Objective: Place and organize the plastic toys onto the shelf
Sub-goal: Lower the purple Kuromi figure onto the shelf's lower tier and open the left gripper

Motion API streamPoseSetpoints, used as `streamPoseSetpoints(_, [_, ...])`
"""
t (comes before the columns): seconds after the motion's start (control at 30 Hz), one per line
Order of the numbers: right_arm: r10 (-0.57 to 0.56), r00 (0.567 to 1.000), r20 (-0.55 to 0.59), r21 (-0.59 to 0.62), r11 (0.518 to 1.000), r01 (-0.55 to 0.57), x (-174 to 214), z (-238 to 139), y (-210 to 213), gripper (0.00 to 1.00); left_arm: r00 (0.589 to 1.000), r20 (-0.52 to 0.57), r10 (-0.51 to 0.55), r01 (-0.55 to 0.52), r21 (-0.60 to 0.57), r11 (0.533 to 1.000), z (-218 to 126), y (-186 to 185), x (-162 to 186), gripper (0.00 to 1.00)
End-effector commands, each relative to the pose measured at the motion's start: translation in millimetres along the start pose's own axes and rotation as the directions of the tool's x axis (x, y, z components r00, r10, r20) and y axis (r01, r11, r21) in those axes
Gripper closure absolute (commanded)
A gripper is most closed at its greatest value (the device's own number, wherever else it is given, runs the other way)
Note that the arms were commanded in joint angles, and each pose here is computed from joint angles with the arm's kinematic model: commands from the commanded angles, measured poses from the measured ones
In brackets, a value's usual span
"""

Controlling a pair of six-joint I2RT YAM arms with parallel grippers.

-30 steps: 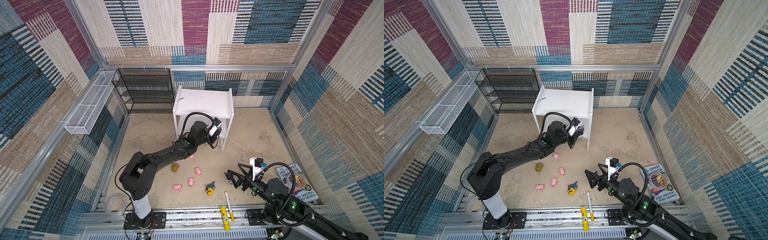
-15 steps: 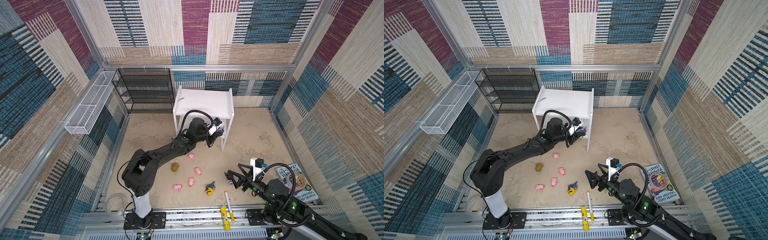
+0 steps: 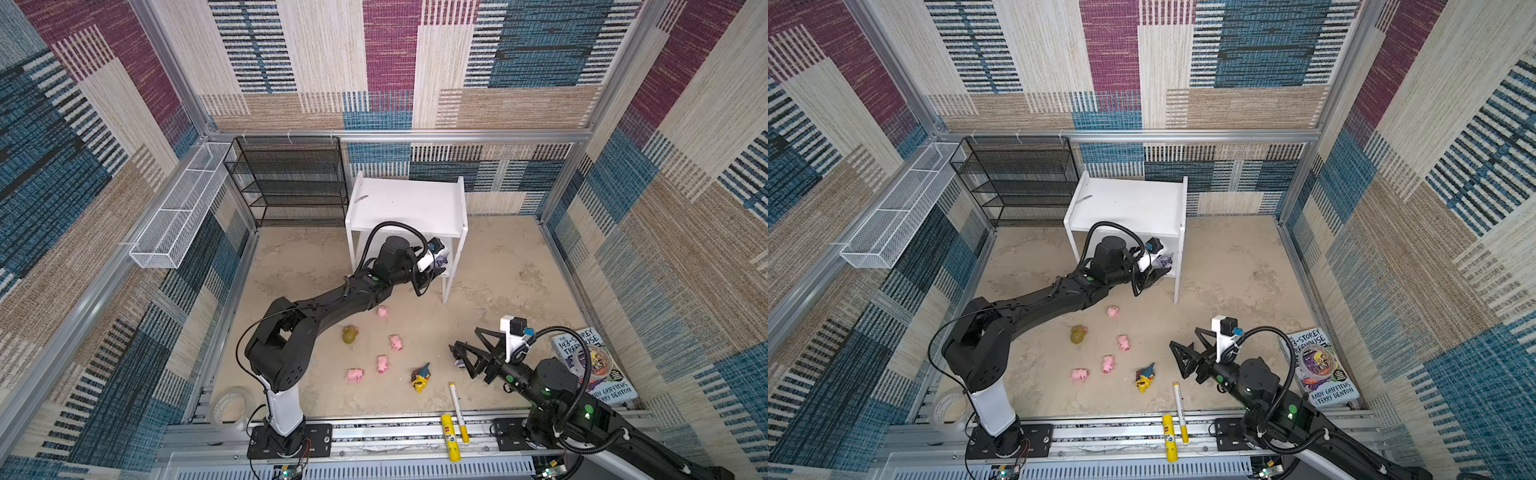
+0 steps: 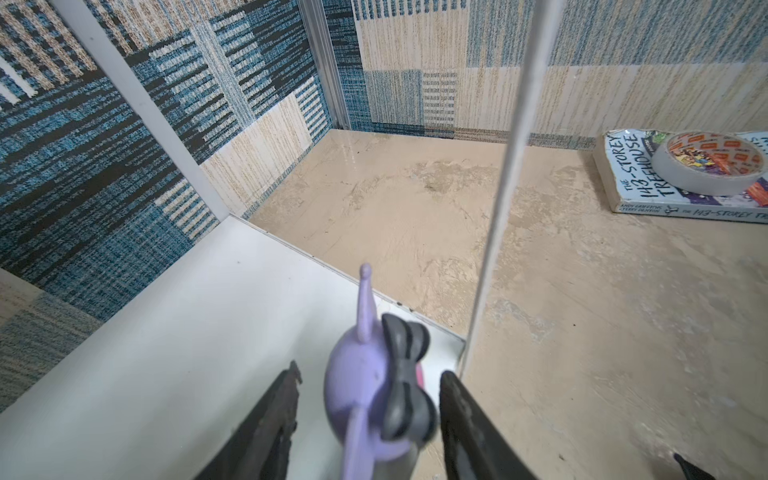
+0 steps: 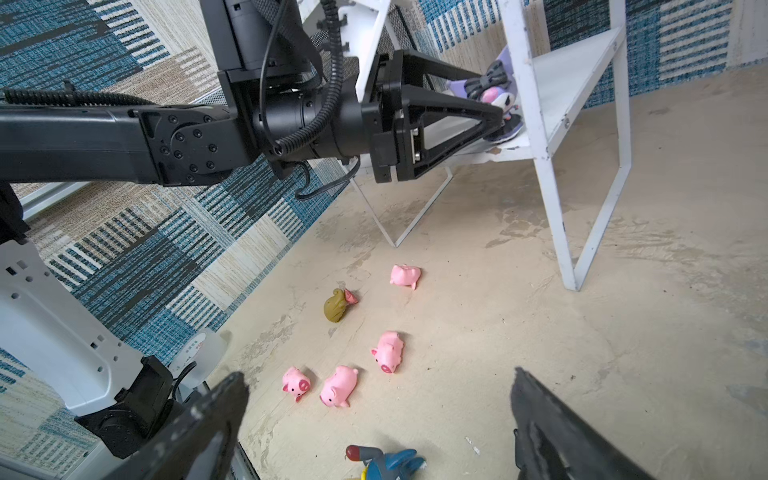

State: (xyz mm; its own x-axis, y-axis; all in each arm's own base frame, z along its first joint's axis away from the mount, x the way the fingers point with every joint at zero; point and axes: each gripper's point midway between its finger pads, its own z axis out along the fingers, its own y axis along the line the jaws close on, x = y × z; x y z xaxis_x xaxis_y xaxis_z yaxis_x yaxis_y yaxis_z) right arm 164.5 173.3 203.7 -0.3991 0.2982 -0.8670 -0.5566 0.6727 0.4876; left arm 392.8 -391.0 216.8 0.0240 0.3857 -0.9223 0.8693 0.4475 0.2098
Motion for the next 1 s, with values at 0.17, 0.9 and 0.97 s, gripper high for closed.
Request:
streamPoseSetpoints(0.17, [0.004, 1.0, 0.016, -0.025, 1.0, -0.003, -3, 0, 5, 0.0, 1.0, -0.002, 0.025, -0.025, -0.056, 0.998, -5, 9, -1, 0.42])
streamPoseSetpoints(0.9, [0.003, 1.0, 0.018, -0.037, 0.999, -0.002, -3, -1, 6, 0.0, 0.999, -0.012, 0.034, -0.035, -0.119, 0.992, -2, 21, 1, 0.42])
streamPoseSetpoints(0.97, [0.004, 1.0, 0.019, -0.038, 0.999, -0.003, -3, -1, 6, 0.0, 0.999, -0.013, 0.036, -0.037, -0.126, 0.991, -2, 22, 1, 0.42])
